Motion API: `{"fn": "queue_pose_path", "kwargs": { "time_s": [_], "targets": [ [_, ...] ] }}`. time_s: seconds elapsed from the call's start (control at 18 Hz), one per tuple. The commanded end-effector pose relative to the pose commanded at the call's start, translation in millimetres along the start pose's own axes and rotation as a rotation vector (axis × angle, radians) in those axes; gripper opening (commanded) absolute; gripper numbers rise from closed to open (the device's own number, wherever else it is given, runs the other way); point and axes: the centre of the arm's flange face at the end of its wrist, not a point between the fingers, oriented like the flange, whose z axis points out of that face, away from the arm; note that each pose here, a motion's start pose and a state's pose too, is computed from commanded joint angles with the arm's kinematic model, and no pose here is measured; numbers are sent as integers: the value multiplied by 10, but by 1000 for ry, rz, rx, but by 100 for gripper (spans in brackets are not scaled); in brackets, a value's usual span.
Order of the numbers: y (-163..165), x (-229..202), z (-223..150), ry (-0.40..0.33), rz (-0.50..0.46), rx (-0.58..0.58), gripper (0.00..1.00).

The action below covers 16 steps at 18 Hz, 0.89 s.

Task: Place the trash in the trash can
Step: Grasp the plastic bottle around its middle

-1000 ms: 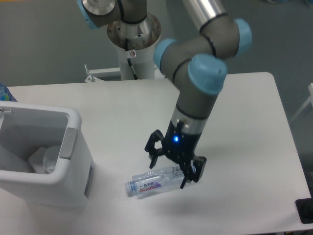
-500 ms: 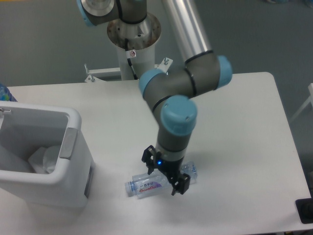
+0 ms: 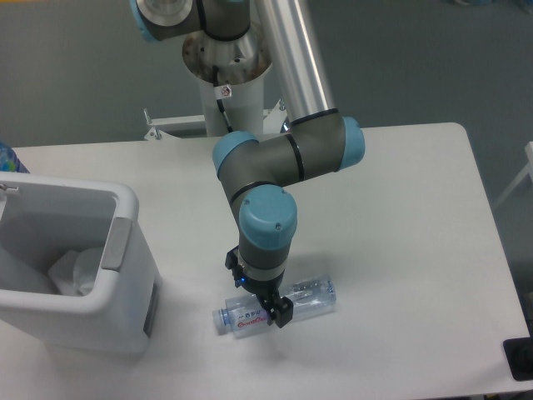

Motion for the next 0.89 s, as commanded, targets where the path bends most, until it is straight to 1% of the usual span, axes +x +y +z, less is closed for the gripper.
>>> {"fn": "queue_pose_path", "kwargs": {
  "time_s": [0.22, 0.5, 0.61, 0.67, 0.72, 0.78, 0.89],
  "targets": [
    [-119, 56, 114, 9, 19, -4, 100],
    [-155, 69, 329, 35, 15, -15, 100],
    [-144, 59, 323, 28, 15, -29, 100],
    [-142, 55, 317, 22, 19, -41, 95],
    [-148, 60, 315, 19, 22, -54, 85],
    [-146, 55, 310, 17, 22, -59, 76],
    [-147, 54, 317, 20, 22, -58, 57]
  ]
}}
